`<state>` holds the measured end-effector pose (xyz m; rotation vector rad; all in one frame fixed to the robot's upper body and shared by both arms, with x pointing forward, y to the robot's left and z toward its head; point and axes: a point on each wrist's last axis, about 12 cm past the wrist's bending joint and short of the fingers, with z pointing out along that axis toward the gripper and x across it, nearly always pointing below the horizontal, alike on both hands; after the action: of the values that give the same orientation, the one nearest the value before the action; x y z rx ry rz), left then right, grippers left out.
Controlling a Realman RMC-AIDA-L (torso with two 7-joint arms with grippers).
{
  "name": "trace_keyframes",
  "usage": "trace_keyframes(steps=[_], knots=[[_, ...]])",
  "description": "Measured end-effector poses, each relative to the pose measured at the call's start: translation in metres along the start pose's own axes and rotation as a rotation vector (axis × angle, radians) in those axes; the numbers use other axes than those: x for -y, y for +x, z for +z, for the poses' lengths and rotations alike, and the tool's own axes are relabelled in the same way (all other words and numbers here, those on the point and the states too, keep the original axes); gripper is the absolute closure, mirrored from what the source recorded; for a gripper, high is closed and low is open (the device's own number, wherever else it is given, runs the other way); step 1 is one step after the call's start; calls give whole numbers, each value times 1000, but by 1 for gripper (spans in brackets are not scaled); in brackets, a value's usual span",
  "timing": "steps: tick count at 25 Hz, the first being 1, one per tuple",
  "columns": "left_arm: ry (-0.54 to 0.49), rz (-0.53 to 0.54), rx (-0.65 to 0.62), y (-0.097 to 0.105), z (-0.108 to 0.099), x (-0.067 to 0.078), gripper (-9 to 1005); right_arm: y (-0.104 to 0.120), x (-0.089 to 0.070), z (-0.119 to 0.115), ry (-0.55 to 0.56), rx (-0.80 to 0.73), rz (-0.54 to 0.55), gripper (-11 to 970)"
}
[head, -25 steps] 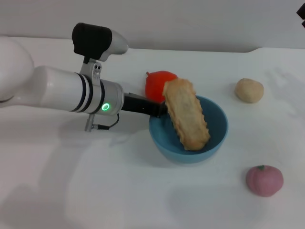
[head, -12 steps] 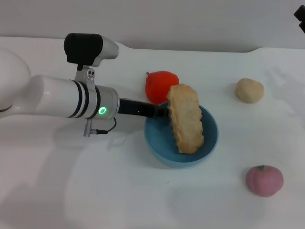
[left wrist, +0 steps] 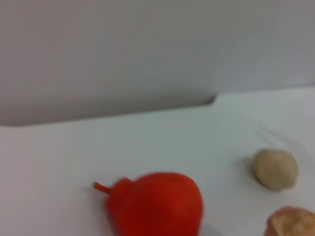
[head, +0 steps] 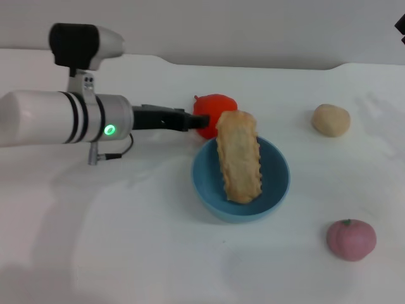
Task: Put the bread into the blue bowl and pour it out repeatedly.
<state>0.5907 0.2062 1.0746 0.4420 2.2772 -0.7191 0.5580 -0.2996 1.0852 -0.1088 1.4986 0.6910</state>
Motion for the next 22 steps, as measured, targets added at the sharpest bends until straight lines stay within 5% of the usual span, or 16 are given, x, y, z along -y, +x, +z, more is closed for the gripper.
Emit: trace_keyframes(steps=[7,13,22], knots=[[-62,-60,121,-2,-26,-25,381,0,1,-1,4,3,4,608],[-44,-14,293,-2,-45,-27,384,-2,7,-10,12,62,56,608],[-28,76,677,19,-84,-33,386,-4,28,-44,112,203,339,608]])
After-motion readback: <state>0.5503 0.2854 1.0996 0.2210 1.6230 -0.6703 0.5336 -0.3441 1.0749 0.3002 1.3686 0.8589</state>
